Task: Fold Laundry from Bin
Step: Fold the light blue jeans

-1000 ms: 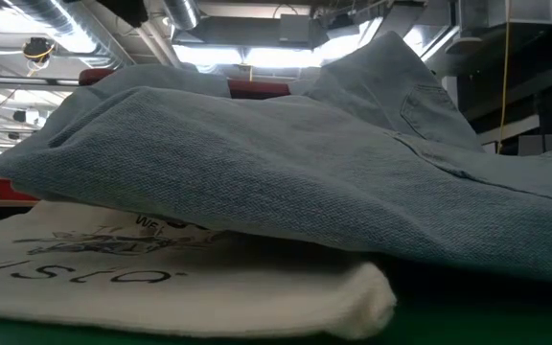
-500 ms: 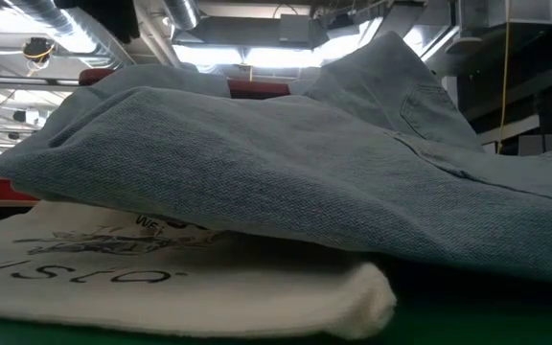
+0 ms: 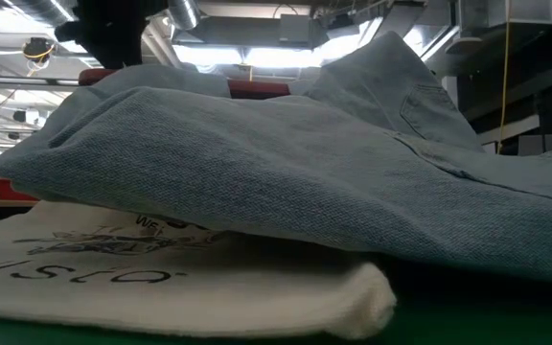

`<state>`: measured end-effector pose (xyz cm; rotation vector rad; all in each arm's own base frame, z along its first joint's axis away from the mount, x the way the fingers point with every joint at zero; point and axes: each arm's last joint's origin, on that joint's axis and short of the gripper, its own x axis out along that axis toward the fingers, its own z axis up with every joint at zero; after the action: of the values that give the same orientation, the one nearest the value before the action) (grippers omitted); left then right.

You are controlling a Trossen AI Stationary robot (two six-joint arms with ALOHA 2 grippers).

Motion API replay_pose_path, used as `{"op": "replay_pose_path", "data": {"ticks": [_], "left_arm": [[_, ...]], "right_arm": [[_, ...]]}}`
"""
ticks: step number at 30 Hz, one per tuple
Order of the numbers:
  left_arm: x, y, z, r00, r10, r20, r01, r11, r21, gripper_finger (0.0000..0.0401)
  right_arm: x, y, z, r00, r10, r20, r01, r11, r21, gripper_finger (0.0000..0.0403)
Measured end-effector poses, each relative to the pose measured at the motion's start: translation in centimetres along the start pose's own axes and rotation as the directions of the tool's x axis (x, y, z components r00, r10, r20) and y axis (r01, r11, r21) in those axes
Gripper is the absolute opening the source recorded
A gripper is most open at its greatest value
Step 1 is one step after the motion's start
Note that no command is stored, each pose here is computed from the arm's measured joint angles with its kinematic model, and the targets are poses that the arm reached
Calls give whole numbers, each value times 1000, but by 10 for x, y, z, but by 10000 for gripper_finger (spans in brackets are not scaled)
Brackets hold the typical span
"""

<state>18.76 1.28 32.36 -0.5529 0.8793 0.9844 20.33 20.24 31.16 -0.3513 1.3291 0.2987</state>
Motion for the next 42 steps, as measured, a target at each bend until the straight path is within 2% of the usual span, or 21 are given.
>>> {"op": "replay_pose_path", "data": {"ticks": [10, 17, 24, 27, 33, 42], "left_arm": [[14, -3, 5, 999, -51, -6, 51, 996, -75, 149], [17, -8, 13, 988, -155, -13, 152, 979, -136, 129], [18, -10, 19, 978, -210, -6, 206, 964, -171, 105], [18, -12, 21, 970, -244, -4, 241, 961, -138, 81], [16, -17, 24, 956, -291, 31, 293, 952, -94, 7], [-6, -12, 29, 931, -352, 94, 356, 934, -25, 1]], "right_arm": [[0, 0, 0, 1000, 0, 0, 0, 1000, 0, 150], [0, -1, 0, 1000, -20, 7, 20, 1000, -1, 150], [0, -1, 0, 1000, -25, 9, 25, 1000, -1, 150], [0, -1, 0, 1000, -25, 9, 25, 1000, 0, 150], [0, -1, 0, 999, -43, 15, 43, 999, -1, 150], [0, -2, 1, 996, -84, 31, 84, 996, 1, 150]]}}
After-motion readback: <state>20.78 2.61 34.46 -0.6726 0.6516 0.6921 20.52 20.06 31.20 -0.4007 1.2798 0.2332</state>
